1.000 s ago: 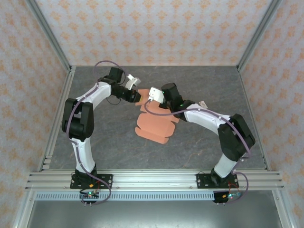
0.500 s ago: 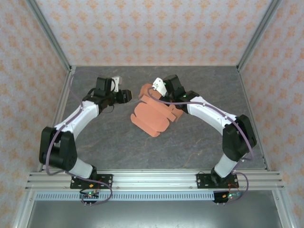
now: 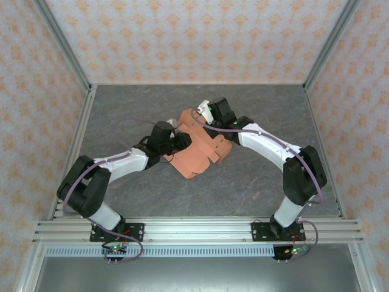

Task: Fold the paper box

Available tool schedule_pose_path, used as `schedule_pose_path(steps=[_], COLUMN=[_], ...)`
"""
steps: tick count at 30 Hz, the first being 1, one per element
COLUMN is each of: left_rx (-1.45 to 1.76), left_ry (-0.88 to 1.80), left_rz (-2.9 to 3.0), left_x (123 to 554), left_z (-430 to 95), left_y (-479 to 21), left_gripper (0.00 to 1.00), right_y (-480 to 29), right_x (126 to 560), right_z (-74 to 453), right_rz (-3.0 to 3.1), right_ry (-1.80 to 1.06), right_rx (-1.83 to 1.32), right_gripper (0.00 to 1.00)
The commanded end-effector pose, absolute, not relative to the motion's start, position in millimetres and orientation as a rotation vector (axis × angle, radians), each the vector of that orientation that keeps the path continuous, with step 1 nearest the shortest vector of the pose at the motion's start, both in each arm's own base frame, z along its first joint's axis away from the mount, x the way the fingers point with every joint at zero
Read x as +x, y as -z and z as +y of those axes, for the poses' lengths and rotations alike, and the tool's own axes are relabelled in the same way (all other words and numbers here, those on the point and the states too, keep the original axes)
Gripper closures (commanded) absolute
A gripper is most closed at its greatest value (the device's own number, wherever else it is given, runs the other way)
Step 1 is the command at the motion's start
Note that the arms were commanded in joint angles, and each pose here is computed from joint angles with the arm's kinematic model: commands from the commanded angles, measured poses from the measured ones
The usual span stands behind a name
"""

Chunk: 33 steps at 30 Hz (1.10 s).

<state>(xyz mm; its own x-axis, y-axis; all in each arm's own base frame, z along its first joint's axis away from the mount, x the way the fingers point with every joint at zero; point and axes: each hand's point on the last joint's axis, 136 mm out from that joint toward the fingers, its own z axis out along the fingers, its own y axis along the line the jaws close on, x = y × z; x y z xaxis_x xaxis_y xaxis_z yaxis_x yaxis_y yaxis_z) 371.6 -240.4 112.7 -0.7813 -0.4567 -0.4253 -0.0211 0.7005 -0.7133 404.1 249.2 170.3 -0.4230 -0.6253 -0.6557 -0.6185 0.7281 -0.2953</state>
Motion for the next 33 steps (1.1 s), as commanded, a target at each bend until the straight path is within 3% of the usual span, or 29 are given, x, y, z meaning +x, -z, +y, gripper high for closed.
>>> schedule_pose_path(steps=[1,17,33], left_rx=[-0.380,-0.404,-0.480], left_ry=[1.060,1.049,0.896], left_rz=[2.179,2.246,2.388], left_x=[398.1,429.5,413.4], left_z=[-263.5,-298.4,-279.6], left_y=[-133.0,-74.5,-40.5], left_gripper=[0.76,0.88,0.89], right_y=[-167.5,-169.6,-170.4], right_x=[407.1,411.0,414.2], right_z=[246.7,247.9,249.2], right_rz=[2.185,2.222,2.222], right_ry=[-0.033,-0.070,-0.061], right_rx=[-0.876,-0.870,-0.878], right_gripper=[1.00,1.00,1.00])
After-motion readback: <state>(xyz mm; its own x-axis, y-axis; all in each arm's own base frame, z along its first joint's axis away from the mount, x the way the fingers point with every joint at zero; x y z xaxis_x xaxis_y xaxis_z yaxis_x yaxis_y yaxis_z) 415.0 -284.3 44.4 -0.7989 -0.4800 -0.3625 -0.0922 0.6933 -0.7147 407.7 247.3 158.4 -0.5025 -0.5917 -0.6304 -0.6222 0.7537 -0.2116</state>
